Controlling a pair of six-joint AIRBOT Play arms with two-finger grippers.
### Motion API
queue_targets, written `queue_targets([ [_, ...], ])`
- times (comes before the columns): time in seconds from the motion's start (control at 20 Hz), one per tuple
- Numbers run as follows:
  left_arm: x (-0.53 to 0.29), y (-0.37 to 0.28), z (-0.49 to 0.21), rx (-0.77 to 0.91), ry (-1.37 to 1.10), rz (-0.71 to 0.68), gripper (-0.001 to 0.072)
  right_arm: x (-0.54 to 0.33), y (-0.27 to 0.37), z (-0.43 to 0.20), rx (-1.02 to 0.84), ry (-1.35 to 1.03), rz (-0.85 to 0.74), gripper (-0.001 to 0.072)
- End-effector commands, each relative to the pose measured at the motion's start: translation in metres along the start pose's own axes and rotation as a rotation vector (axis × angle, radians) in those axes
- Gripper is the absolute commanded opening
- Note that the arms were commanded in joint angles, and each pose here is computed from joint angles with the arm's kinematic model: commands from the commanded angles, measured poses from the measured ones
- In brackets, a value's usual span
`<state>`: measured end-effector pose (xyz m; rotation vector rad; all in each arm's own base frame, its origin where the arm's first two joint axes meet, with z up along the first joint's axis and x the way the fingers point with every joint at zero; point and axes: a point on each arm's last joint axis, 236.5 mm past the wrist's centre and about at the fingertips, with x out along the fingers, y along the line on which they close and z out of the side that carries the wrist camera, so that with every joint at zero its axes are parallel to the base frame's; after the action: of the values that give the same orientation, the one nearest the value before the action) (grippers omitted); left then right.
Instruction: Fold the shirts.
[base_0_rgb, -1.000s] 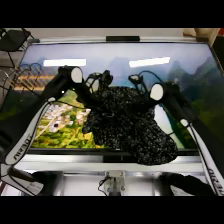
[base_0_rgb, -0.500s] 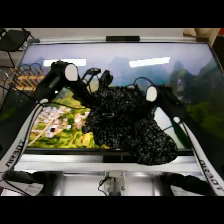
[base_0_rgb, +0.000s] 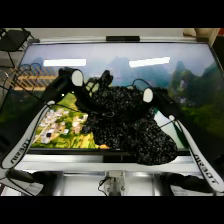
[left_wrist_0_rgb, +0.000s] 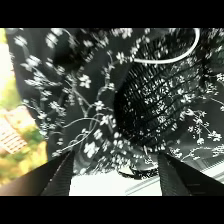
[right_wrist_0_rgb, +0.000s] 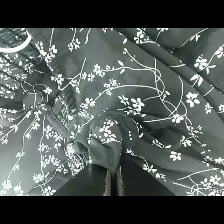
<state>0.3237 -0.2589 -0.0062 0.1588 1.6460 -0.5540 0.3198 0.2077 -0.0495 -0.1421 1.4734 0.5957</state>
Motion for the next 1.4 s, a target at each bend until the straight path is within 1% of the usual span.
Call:
queue_targets([
  [0.0, 0.031, 0.002, -0.005, -0.051, 0.066, -0.014, 0.0612, 0.001, 0.0, -0.002, 0.004, 0.009, 0.001, 0.0043],
  [0.05, 0.037, 0.004, -0.005, -0.054, 0.082, -0.013, 0.0377, 0.001, 0.0, -0.002, 0.004, 0.01, 0.001, 0.0043],
  [0.1, 0.041, 0.005, -0.005, -0.04, 0.089, -0.014, 0.0055, 0.001, 0.001, -0.003, 0.004, 0.013, 0.003, 0.0044],
  [0.25, 0.019, 0.009, 0.011, 0.008, 0.014, -0.006, 0.0045, -0.011, 0.002, 0.0, -0.005, -0.014, -0.003, 0.0043],
  [0.35, -0.036, 0.018, 0.043, 0.05, -0.152, 0.033, 0.0045, -0.049, -0.007, 0.028, -0.034, -0.142, -0.061, 0.0045],
  [0.45, -0.119, 0.022, 0.076, 0.082, -0.382, 0.073, 0.0045, -0.126, -0.023, 0.079, -0.046, -0.394, -0.142, 0.0045],
  [0.55, -0.225, 0.011, 0.091, 0.122, -0.664, 0.086, 0.0044, -0.232, -0.026, 0.12, -0.035, -0.704, -0.177, 0.0044],
  [0.65, -0.298, -0.009, 0.072, 0.167, -0.871, 0.094, 0.0045, -0.324, -0.015, 0.122, -0.032, -0.919, -0.179, 0.0044],
  [0.7, -0.312, -0.014, 0.055, 0.171, -0.91, 0.091, 0.0045, -0.349, -0.008, 0.111, -0.032, -0.959, -0.168, 0.0044],
  [0.75, -0.312, -0.015, 0.033, 0.164, -0.904, 0.088, 0.0045, -0.36, 0.003, 0.093, -0.035, -0.953, -0.141, 0.0044],
  [0.8, -0.3, -0.013, 0.012, 0.141, -0.865, 0.081, 0.0044, -0.356, 0.011, 0.073, -0.039, -0.895, -0.116, 0.0044],
  [0.9, -0.257, -0.008, -0.024, 0.069, -0.746, 0.055, 0.0045, -0.32, 0.024, 0.021, -0.061, -0.647, -0.074, 0.0044],
  [1.0, -0.194, -0.01, -0.051, 0.066, -0.614, 0.041, 0.0045, -0.278, 0.027, -0.021, -0.076, -0.422, -0.029, 0.0044],
  [1.15, -0.096, -0.026, -0.069, 0.046, -0.481, -0.002, 0.0045, -0.203, 0.018, -0.059, -0.046, -0.194, 0.041, 0.0043],
  [1.25, -0.047, -0.049, -0.063, 0.026, -0.483, -0.069, 0.0046, -0.147, 0.009, -0.062, 0.027, -0.155, 0.09, 0.005],
  [1.35, -0.016, -0.071, -0.053, 0.016, -0.511, -0.149, 0.0046, -0.097, -0.004, -0.066, 0.108, -0.155, 0.098, 0.0052],
])
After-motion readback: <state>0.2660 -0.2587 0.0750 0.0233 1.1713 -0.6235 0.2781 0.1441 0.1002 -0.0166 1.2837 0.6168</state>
